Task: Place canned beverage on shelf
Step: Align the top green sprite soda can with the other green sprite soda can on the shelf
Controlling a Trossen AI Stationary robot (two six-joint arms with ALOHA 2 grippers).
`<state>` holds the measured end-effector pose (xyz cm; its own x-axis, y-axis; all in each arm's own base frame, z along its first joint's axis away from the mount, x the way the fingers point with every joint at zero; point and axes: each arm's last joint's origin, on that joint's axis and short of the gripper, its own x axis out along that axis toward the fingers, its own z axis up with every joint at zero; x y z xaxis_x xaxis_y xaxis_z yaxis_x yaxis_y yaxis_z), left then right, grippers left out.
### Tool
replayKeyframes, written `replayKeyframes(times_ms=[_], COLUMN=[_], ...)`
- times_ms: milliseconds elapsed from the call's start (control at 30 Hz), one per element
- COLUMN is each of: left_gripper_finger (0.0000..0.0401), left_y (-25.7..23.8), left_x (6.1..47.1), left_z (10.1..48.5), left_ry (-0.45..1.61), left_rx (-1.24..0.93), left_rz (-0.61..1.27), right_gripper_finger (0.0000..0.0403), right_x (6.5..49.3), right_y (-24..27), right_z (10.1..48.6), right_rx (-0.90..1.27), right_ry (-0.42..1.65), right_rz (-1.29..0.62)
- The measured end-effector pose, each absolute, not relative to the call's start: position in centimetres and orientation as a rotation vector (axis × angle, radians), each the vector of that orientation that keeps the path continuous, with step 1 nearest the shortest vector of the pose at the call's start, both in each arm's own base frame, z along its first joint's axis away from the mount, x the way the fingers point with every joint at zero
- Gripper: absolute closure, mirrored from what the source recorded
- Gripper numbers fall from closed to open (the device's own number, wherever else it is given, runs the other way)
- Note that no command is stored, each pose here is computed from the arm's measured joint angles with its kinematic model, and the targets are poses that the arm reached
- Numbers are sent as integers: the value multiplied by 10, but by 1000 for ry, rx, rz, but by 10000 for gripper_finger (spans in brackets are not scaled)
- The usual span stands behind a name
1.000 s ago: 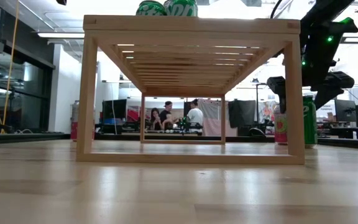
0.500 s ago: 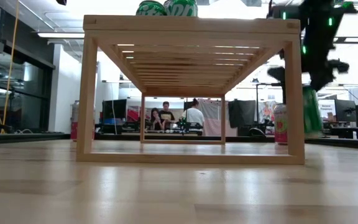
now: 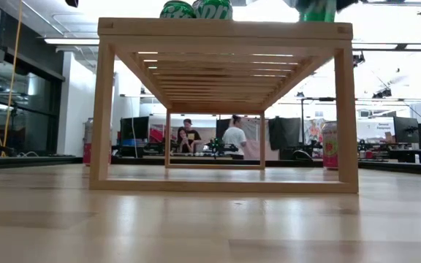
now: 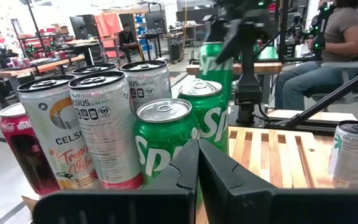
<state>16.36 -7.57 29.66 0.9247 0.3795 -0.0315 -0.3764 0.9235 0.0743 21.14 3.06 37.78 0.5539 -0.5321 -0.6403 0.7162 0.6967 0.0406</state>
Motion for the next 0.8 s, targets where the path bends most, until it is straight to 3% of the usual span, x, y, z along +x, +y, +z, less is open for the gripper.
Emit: replayKeyframes(times_ms=[200,367,800], left_gripper_finger=[401,401,401], left_y=[-76,-76,-76], left_x=[164,164,164], left_z=[297,297,297], left_ry=[45,45,45], left_rx=[67,67,66], left_rz=[388,388,388], right_gripper_finger=[119,119,119], right_x=[257,286,319], right_y=[64,72,62], right_z=[370,368,365], right_rx=[201,177,165], right_ry=[668,682,743], right_rz=[-627,-641,-626])
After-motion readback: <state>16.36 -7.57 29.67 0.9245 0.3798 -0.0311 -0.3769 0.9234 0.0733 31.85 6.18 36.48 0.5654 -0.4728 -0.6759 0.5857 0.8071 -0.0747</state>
